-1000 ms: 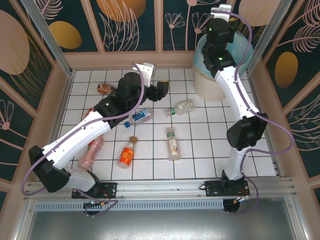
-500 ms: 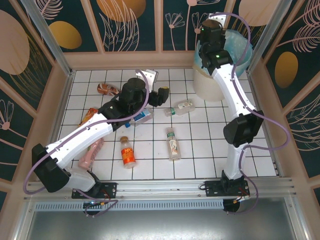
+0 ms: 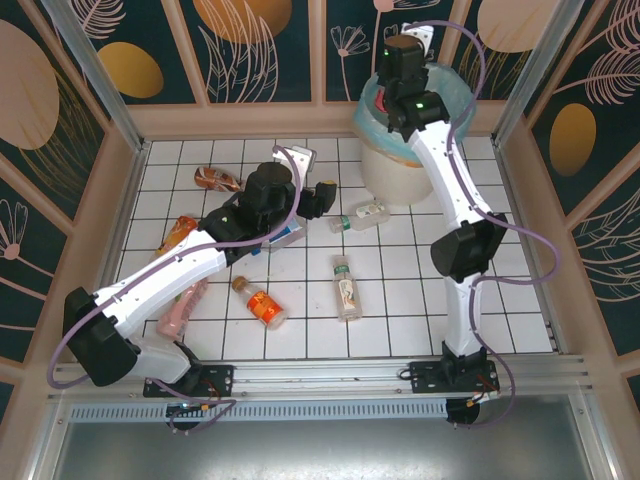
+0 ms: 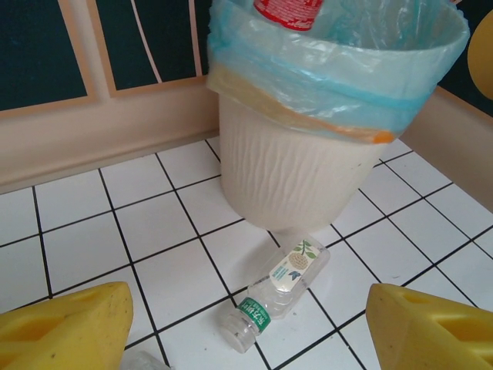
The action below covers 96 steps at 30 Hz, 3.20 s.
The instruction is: Put the plastic bottles in the bin
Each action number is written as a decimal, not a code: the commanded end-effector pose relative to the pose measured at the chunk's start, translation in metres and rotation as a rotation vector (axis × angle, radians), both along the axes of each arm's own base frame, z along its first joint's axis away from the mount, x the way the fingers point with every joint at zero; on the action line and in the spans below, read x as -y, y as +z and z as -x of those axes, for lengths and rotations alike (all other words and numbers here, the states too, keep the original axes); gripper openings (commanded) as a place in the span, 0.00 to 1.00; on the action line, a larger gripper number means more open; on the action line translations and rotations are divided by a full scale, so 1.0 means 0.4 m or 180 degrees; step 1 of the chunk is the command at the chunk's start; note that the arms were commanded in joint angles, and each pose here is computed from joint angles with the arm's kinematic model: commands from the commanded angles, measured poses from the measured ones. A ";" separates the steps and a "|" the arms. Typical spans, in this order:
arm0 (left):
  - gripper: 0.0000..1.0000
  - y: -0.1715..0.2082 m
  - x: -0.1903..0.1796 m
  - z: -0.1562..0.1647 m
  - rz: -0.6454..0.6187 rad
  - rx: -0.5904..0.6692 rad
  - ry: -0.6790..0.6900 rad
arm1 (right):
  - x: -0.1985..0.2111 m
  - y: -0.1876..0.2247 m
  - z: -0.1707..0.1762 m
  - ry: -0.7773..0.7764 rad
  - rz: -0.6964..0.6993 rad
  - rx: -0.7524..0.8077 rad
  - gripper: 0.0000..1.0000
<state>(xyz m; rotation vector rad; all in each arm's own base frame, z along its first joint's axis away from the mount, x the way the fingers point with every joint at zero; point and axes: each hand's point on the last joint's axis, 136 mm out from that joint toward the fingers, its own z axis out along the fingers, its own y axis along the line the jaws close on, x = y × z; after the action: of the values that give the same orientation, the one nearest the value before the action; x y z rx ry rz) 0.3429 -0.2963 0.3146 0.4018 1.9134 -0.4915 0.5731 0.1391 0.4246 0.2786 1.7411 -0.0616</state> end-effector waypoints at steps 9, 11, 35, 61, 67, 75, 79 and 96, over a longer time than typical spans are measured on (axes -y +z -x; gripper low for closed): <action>0.80 0.013 0.000 -0.004 0.0055 0.0081 0.0016 | 0.184 0.136 0.072 -0.1002 0.0666 0.0229 0.00; 0.79 0.007 0.003 -0.004 0.0052 0.0062 0.0004 | 0.205 0.143 0.079 -0.1092 0.0739 0.0238 0.00; 0.79 -0.034 0.018 -0.006 0.0035 -0.0056 -0.0038 | 0.228 -0.311 0.080 -0.0963 0.0518 -0.0866 0.00; 0.79 -0.049 0.024 -0.007 0.0034 -0.0111 -0.0053 | 0.193 -0.076 0.067 -0.0615 0.0139 -0.0482 0.46; 0.80 -0.053 0.023 -0.010 0.0019 -0.0119 -0.0037 | 0.188 -0.229 0.041 -0.0502 0.0109 -0.0898 0.31; 0.80 -0.053 0.022 -0.010 0.0013 -0.0112 -0.0027 | 0.166 -0.205 0.021 -0.0335 0.0017 -0.0926 0.30; 0.80 -0.042 0.013 -0.010 0.0008 -0.0077 0.0006 | 0.132 -0.026 0.050 -0.0249 0.0049 -0.0480 0.32; 0.81 -0.045 -0.262 0.116 0.0291 -0.0390 0.1090 | -0.343 -0.080 0.570 0.2571 0.0071 0.0386 0.47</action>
<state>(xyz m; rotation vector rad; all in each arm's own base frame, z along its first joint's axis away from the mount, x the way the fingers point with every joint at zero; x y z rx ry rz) 0.3068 -0.2227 0.3308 0.1249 1.9180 -0.4654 0.3675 0.2463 0.3720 -0.3320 1.7978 0.2593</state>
